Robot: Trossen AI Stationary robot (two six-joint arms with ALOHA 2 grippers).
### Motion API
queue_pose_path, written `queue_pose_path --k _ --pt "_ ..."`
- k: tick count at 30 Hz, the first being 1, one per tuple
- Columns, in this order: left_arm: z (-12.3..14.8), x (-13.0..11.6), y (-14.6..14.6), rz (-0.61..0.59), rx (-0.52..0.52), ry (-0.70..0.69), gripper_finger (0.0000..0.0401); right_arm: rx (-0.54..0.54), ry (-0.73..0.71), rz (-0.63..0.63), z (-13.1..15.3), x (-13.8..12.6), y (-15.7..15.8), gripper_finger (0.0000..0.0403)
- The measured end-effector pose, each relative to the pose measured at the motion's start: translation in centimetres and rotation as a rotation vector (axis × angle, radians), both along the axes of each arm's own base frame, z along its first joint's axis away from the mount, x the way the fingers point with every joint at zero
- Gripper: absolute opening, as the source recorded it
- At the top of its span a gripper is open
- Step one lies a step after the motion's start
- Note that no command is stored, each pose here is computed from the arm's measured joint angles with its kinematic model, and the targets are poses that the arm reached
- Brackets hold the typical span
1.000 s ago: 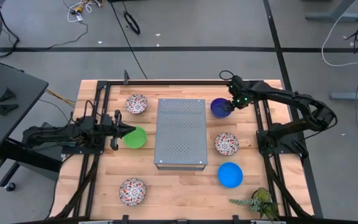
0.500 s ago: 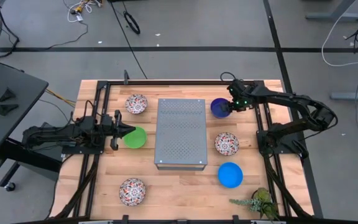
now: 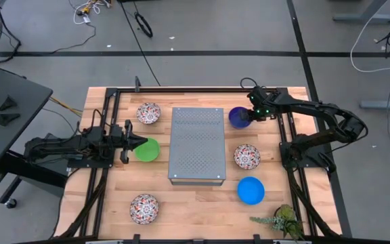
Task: Pick & Place Mini bowls
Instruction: Put the dark blue bowl on the shelf
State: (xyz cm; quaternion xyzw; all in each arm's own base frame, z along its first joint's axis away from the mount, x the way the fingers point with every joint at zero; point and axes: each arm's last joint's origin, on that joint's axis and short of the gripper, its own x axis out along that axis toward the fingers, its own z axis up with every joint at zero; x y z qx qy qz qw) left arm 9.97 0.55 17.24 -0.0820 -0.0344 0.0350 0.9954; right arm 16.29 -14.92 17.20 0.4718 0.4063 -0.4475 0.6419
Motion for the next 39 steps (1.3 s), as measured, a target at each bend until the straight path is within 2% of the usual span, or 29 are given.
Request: queue_pose_path --k 11,25,39 --pt "0.00 0.00 0.00 0.000 0.000 0.000 0.0014 0.011 -0.001 -0.024 -0.02 -0.04 0.04 0.0065" --pt "0.00 0.00 0.00 0.000 0.000 0.000 0.0014 0.025 0.011 -0.023 -0.07 -0.15 0.16 0.0007" --pt "0.00 0.00 0.00 0.000 0.000 0.000 0.0014 0.045 -0.008 -0.005 -0.06 -0.09 0.22 0.0001"
